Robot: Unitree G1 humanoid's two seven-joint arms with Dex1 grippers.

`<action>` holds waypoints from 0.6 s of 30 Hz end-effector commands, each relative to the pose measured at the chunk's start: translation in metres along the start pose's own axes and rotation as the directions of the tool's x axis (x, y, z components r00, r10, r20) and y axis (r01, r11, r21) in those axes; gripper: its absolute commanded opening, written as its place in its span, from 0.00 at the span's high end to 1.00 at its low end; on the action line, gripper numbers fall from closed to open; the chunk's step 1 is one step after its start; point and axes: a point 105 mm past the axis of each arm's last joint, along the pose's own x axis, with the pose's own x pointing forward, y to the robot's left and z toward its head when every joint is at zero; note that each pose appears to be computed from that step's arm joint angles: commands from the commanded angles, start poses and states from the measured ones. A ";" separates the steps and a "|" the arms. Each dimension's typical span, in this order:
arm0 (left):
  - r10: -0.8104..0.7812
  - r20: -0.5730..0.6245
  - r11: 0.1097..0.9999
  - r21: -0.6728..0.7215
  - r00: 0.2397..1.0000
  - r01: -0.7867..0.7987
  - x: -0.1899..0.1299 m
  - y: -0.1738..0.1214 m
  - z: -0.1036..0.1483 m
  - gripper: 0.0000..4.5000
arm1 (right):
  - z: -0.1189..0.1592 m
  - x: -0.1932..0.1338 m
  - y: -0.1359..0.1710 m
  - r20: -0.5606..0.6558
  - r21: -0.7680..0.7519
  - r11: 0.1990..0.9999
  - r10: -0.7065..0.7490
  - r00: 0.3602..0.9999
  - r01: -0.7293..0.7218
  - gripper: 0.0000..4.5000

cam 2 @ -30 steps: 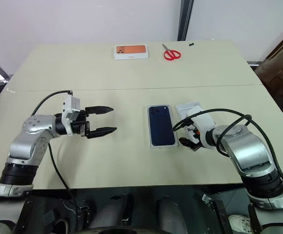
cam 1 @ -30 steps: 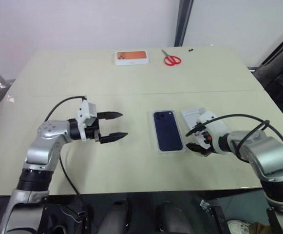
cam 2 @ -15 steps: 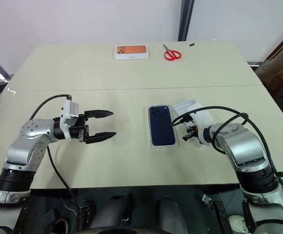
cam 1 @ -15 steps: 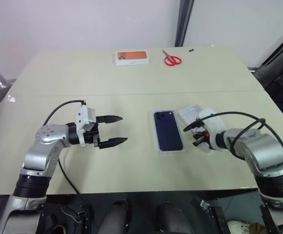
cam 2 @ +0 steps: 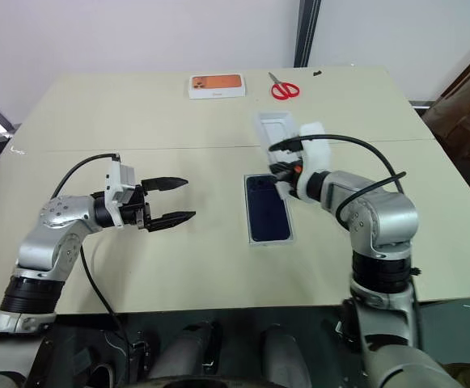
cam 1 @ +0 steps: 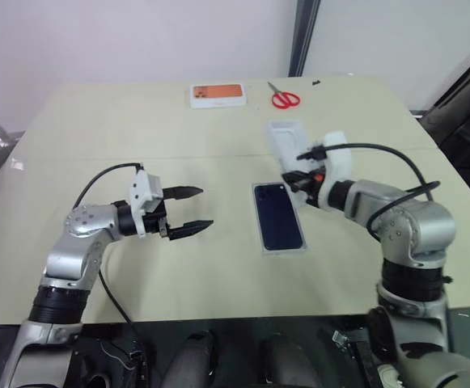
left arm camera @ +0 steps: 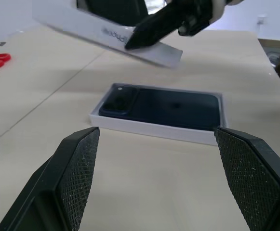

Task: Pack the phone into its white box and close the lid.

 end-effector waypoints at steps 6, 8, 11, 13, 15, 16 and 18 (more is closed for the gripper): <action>0.037 0.043 0.999 0.034 0.998 -0.038 0.003 0.012 0.014 0.11 | 0.005 -0.007 0.047 0.138 0.362 0.838 0.386 0.912 -0.409 0.99; 0.054 0.052 0.998 0.022 0.997 -0.055 0.003 0.013 0.014 0.11 | -0.005 -0.011 0.054 0.132 0.390 0.801 0.439 0.889 -0.454 0.99; 0.088 0.048 0.996 0.006 0.995 -0.089 0.002 0.014 0.013 0.11 | -0.024 -0.013 0.053 0.108 0.471 0.767 0.441 0.891 -0.436 0.99; 0.105 0.044 0.994 -0.004 0.993 -0.105 0.002 0.014 0.011 0.11 | -0.030 -0.015 0.056 0.116 0.520 0.726 0.462 0.879 -0.450 0.99; 0.125 0.046 0.992 -0.020 0.991 -0.125 0.003 0.013 0.009 0.11 | -0.037 -0.019 0.064 0.113 0.558 0.680 0.505 0.856 -0.475 0.99; 0.131 0.045 0.991 -0.029 0.990 -0.130 0.004 0.012 0.008 0.11 | -0.040 -0.022 0.068 0.114 0.582 0.660 0.512 0.851 -0.475 0.99; 0.141 0.048 0.989 -0.041 0.989 -0.140 0.005 0.012 0.008 0.11 | -0.046 -0.026 0.074 0.085 0.628 0.641 0.507 0.858 -0.441 0.99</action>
